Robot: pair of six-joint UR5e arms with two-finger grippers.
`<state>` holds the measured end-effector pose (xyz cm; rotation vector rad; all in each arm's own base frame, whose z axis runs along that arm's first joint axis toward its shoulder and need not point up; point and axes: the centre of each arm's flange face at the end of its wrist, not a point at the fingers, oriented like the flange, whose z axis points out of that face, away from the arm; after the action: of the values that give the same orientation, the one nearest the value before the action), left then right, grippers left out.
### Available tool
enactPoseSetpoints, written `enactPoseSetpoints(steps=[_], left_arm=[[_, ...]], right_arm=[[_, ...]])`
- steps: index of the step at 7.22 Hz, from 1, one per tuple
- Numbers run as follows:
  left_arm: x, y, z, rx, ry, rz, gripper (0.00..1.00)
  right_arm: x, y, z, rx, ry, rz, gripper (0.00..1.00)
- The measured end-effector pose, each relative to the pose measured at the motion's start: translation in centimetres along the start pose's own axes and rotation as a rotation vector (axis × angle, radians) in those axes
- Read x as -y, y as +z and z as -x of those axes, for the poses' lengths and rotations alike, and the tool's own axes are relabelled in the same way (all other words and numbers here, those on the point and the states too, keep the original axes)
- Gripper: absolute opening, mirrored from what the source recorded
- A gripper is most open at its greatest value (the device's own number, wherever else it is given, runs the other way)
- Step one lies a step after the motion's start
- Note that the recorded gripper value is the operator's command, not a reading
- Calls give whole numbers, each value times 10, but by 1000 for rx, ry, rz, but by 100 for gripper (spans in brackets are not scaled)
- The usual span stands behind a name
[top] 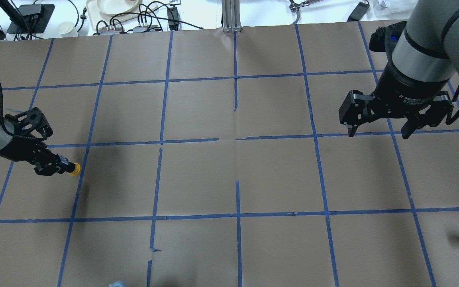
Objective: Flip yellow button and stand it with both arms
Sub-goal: 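Lift the yellow button with the left gripper and raise it toward the right gripper, then close the right gripper on the yellow cap while the left gripper holds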
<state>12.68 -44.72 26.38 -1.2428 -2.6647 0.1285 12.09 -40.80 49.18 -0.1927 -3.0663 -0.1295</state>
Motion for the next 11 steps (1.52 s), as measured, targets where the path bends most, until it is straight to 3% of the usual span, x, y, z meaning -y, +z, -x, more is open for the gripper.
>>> enactPoseSetpoints(steps=[2,4,5,7,8,10,11], left_arm=[[28,-1,-40,-218,-78,-221,19],[69,2,-90,-532,-203,-466,19],[96,-4,-116,-667,-279,-578,19],[164,-33,-167,-844,-397,-739,19],[199,-54,-195,-921,-440,-784,19],[233,-79,-233,-1027,-491,-839,19],[237,-85,-241,-1055,-514,-842,19]], right_arm=[[3,2,-1,4,4,0,100],[20,10,-2,12,36,10,100],[34,13,-1,47,104,5,100],[58,10,7,250,296,0,100],[64,7,9,358,395,24,100],[63,-11,19,564,632,113,100],[63,-26,23,638,702,135,100]])
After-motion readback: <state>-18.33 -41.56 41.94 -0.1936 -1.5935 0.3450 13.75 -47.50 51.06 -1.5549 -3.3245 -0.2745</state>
